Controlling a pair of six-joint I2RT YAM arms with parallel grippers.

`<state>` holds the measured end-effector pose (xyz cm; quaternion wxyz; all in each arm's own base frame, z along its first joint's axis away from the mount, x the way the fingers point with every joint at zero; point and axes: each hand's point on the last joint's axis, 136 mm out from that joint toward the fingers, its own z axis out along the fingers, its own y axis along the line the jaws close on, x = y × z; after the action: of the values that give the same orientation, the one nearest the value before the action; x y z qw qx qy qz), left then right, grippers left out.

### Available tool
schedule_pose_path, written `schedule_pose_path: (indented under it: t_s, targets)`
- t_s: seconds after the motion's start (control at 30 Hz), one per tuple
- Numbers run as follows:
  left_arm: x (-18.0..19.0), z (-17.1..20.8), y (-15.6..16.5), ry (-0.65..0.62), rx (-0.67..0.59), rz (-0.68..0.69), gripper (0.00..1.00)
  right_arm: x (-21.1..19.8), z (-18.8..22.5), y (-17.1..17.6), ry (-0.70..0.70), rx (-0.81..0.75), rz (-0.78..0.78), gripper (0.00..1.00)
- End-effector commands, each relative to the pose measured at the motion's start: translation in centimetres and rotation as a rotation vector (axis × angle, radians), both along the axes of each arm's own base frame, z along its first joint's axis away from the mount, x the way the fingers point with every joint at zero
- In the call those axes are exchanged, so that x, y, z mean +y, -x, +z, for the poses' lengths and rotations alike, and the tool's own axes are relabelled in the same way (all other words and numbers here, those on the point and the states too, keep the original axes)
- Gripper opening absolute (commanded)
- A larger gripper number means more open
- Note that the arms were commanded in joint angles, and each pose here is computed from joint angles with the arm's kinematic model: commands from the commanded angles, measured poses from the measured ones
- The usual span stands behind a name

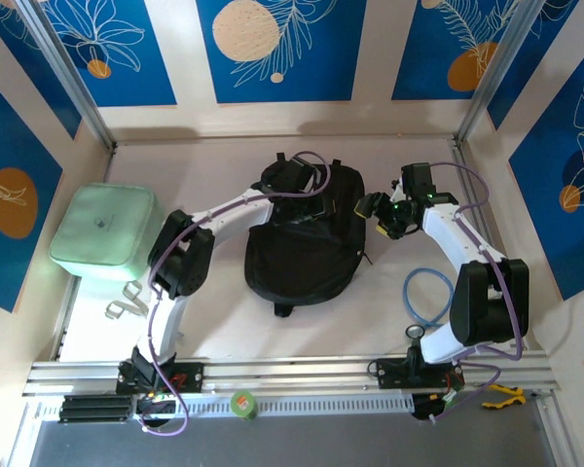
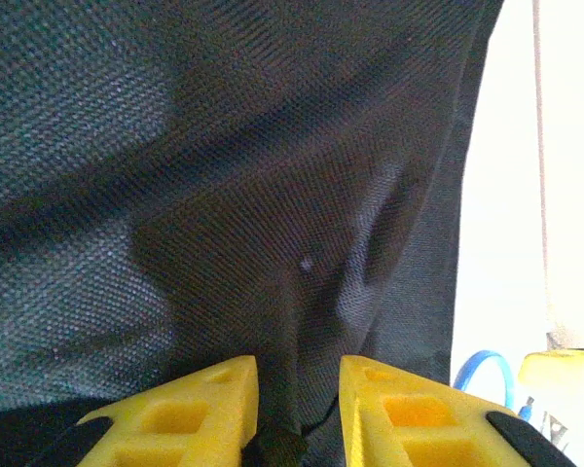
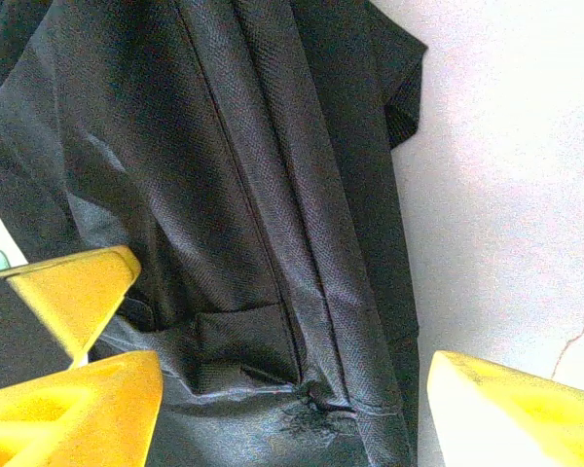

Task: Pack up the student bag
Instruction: Unzip the student bag at the top-center of the table.

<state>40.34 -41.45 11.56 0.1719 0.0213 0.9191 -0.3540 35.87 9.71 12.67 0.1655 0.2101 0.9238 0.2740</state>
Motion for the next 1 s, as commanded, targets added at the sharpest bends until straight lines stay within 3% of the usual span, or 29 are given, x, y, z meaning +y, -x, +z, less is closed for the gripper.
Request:
schedule_pose_path:
  t_s: [0.0,0.13,0.27,0.53,0.7,0.8,0.97]
  targets:
    - [0.1,-1.2,0.4,-0.074,0.002,-0.028,0.28,0.8,-1.7,0.8,0.012,0.050,0.050,0.72]
    - [0.0,-1.6,0.1,-0.093,0.003,-0.031,0.18,1.3,-2.8,1.2,0.058,0.085,0.075,0.71]
    - [0.1,-1.3,-0.1,-0.098,-0.016,-0.029,0.00,1.5,-3.6,1.2,0.089,0.100,0.084,0.68]
    - [2.6,1.8,-0.6,-0.161,-0.134,0.005,0.00,0.4,-5.3,1.1,0.160,0.138,0.052,0.35]
    - [6.6,2.2,-1.0,-0.254,-0.165,0.029,0.00,-0.8,-7.3,1.0,0.223,0.228,0.010,0.11]
    - [9.6,1.5,-1.2,-0.275,-0.143,0.068,0.00,-1.4,-8.2,1.0,0.252,0.259,-0.012,0.05]
    - [15.0,0.7,-1.9,-0.304,-0.120,0.159,0.00,-2.1,-8.5,0.7,0.289,0.259,-0.046,0.03]
